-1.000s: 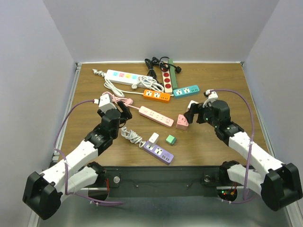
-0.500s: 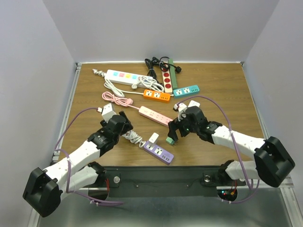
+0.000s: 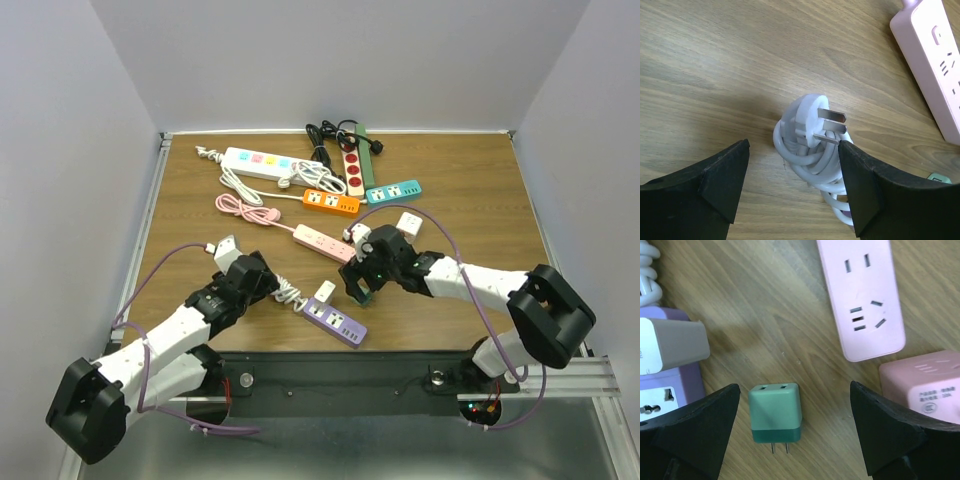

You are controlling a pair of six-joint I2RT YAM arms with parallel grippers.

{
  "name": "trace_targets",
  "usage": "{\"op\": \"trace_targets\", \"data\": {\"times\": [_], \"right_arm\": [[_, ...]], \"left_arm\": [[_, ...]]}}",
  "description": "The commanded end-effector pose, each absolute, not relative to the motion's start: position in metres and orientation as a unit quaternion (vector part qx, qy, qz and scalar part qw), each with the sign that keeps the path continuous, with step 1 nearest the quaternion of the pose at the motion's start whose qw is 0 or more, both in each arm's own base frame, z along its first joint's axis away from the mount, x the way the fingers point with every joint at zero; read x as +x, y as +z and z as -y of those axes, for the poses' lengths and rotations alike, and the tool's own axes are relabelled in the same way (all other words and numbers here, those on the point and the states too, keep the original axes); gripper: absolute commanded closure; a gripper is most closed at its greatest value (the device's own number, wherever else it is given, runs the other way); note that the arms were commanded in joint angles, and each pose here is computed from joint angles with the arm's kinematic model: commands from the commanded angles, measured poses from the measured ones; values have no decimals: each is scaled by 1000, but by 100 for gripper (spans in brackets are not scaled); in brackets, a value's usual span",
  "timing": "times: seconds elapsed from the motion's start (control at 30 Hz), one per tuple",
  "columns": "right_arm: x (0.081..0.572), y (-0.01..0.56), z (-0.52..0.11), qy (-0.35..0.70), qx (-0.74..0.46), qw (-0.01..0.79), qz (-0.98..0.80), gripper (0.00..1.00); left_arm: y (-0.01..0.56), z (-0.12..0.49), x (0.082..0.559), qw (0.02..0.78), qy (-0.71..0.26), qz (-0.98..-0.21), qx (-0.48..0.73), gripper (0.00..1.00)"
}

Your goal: Insert the plug

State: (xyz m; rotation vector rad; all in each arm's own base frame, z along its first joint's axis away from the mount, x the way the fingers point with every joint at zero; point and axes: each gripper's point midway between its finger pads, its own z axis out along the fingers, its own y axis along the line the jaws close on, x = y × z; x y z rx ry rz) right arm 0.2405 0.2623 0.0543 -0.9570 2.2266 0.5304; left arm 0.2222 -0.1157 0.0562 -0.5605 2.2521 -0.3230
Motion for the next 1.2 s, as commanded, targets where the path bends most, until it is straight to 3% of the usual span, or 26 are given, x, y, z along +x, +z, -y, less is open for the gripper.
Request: {"op": "trace_targets", "data": {"times": [0.0, 0.3, 0.5, 0.6, 0.77, 0.83, 0.87, 0.93, 1.17], "right_arm": [[242, 62, -273, 197, -388, 331, -837, 5], [236, 46, -272, 178, -400, 306, -845, 10], [232, 39, -277, 183, -411, 287, -846, 39], [231, 38, -278, 184, -412, 281, -847, 46], [230, 32, -277, 180, -408, 267, -854, 56], [232, 32, -275, 172, -399, 270, -859, 71], [233, 33, -275, 173, -391, 270, -863, 83], [236, 36, -276, 170, -377, 275, -868, 100], [270, 77, -271, 135, -284, 352, -882, 100]], "left_arm": [[57, 126, 227, 390, -151, -880, -224, 17], [42, 146, 229, 365, -174, -891, -206, 18], [39, 148, 233, 368, -173, -890, -205, 38], [35, 149, 233, 365, -172, -892, -204, 46], [35, 145, 233, 371, -169, -890, -203, 78], [39, 145, 235, 380, -172, -886, -202, 86], [41, 145, 236, 386, -175, -883, -202, 95], [51, 147, 242, 401, -183, -875, -201, 100], [101, 156, 287, 485, -174, -841, -163, 100]]}}
